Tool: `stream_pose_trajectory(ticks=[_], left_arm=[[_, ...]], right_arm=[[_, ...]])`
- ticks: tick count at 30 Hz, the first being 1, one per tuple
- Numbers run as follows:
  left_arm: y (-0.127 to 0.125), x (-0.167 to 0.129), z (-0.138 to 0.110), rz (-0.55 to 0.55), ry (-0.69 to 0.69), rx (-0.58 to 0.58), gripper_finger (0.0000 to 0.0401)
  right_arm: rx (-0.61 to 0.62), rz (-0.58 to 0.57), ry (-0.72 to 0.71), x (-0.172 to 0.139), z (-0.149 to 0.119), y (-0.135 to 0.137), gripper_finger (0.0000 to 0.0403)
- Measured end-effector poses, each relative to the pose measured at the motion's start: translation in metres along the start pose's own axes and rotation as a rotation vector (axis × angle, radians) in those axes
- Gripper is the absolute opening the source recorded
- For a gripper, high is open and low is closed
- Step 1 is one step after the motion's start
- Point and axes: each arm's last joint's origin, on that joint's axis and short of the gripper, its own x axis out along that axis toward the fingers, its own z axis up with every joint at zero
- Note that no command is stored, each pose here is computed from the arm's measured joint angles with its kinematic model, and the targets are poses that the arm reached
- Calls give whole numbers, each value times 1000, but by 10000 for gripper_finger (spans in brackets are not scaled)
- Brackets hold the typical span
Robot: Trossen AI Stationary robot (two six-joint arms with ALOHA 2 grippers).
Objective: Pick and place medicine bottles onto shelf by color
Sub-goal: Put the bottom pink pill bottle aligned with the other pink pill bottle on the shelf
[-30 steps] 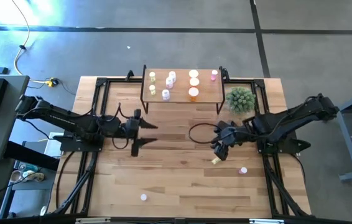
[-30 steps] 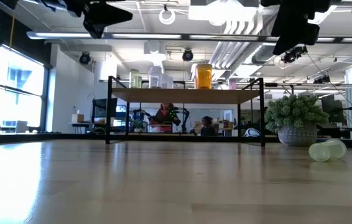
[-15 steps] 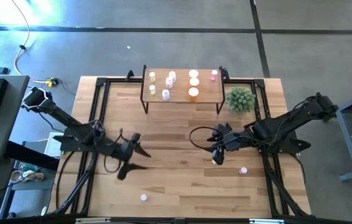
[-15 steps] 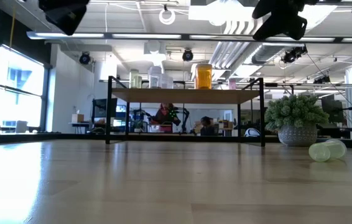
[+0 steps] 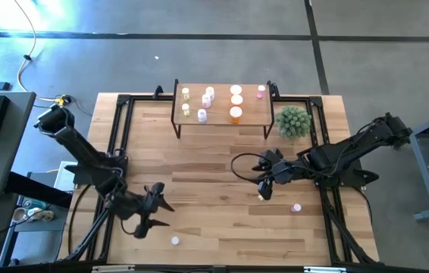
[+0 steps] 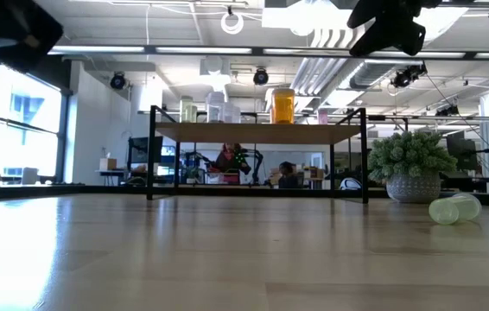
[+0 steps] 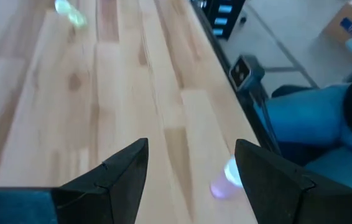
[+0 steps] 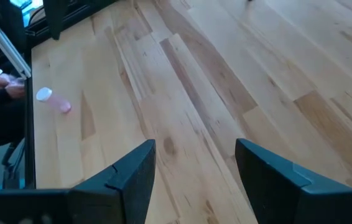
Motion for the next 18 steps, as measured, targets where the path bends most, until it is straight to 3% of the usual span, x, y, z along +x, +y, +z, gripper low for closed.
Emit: stream_pose_trajectory(ticks=[18], left_arm=[[-40,27,-48,-5,47,-80,229]], right_arm=[[4,2,-4,0,0,0,211]])
